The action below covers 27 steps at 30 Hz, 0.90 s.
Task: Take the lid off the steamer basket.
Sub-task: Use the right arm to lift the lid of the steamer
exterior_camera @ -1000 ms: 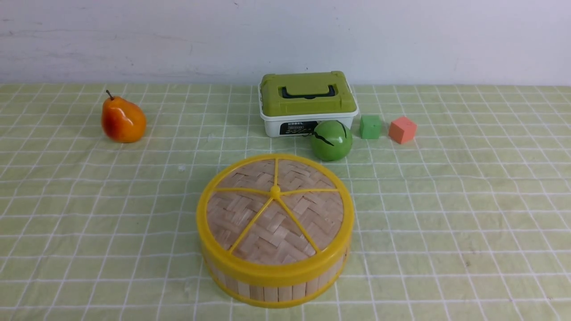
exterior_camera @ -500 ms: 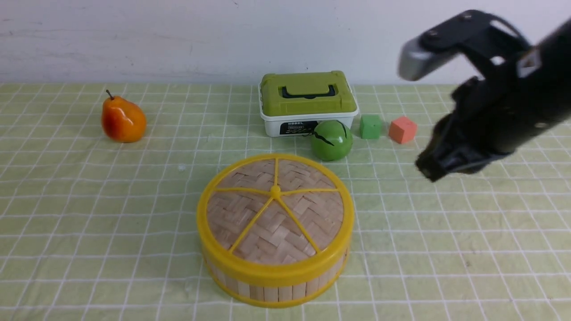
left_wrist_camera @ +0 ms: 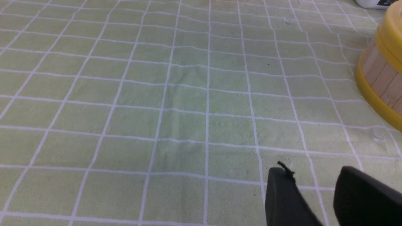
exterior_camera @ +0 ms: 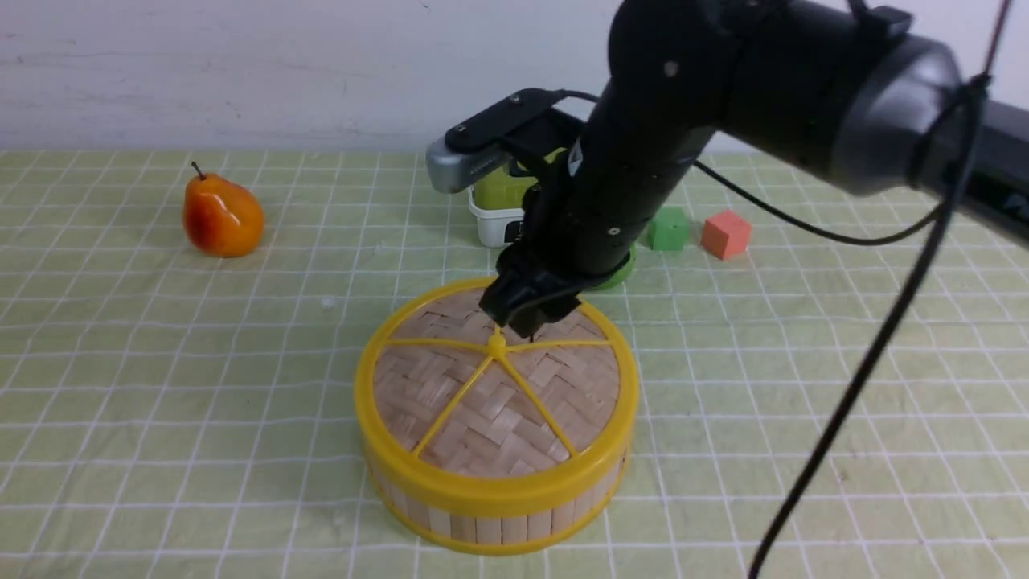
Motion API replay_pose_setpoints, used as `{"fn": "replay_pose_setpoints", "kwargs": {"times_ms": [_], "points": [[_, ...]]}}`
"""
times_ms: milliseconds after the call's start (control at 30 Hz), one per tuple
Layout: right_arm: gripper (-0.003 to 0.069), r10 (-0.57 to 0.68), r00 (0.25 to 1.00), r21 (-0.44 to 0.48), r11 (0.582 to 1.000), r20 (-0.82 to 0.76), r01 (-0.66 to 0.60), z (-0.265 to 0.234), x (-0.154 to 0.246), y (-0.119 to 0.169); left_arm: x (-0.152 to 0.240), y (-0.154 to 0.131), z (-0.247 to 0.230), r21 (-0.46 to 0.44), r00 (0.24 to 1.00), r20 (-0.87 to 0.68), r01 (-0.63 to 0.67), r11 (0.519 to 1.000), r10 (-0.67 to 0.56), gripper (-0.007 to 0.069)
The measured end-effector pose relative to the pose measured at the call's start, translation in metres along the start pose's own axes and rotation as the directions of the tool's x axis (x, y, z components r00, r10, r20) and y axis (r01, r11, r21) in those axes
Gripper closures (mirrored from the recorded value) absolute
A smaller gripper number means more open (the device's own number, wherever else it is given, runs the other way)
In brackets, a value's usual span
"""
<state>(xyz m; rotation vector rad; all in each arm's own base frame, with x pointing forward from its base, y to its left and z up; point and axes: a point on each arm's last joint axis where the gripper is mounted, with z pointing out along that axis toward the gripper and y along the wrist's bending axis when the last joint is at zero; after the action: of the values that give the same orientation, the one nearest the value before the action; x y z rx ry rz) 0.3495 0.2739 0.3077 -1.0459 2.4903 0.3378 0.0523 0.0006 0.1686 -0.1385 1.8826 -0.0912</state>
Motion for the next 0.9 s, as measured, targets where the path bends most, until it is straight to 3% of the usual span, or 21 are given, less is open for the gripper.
{"fn": "replay_pose_setpoints", "kwargs": {"times_ms": [167,300,500,633,667,700,733,900], "points": [[0.0215,0.001,1.000,0.001,1.000,0.001,-0.001,0.027,-0.011,-0.005,0.000,0.000,0.000,0.000,1.000,0.000,0.000,1.000,0.000,0.0386],[0.0222,0.007,1.000,-0.004,1.000,-0.010,-0.007,0.044,-0.011,-0.007,0.000,0.000,0.000,0.000,1.000,0.000,0.000,1.000,0.000,0.0386],[0.0326,0.018,1.000,-0.012,1.000,-0.018,-0.019,0.059,-0.011,-0.008,0.000,0.000,0.000,0.000,1.000,0.000,0.000,1.000,0.000,0.0386],[0.0438,0.026,0.999,-0.022,0.999,-0.021,-0.026,0.060,-0.011,-0.007,0.000,0.000,0.000,0.000,1.000,0.000,0.000,1.000,0.000,0.0386],[0.0514,0.027,0.999,-0.026,0.999,-0.025,-0.027,0.060,-0.010,-0.007,0.000,0.000,0.000,0.000,1.000,0.000,0.000,1.000,0.000,0.0386],[0.0514,0.027,0.999,-0.026,0.999,-0.025,-0.027,0.060,-0.011,-0.007,0.000,0.000,0.000,0.000,1.000,0.000,0.000,1.000,0.000,0.0386],[0.0577,0.027,0.999,-0.028,0.999,-0.029,-0.028,0.060,-0.010,-0.006,0.000,0.000,0.000,0.000,1.000,0.000,0.000,1.000,0.000,0.0386],[0.0578,0.028,0.999,-0.028,0.999,-0.026,-0.028,0.058,-0.011,-0.006,0.000,0.000,0.000,0.000,1.000,0.000,0.000,1.000,0.000,0.0386]]}}
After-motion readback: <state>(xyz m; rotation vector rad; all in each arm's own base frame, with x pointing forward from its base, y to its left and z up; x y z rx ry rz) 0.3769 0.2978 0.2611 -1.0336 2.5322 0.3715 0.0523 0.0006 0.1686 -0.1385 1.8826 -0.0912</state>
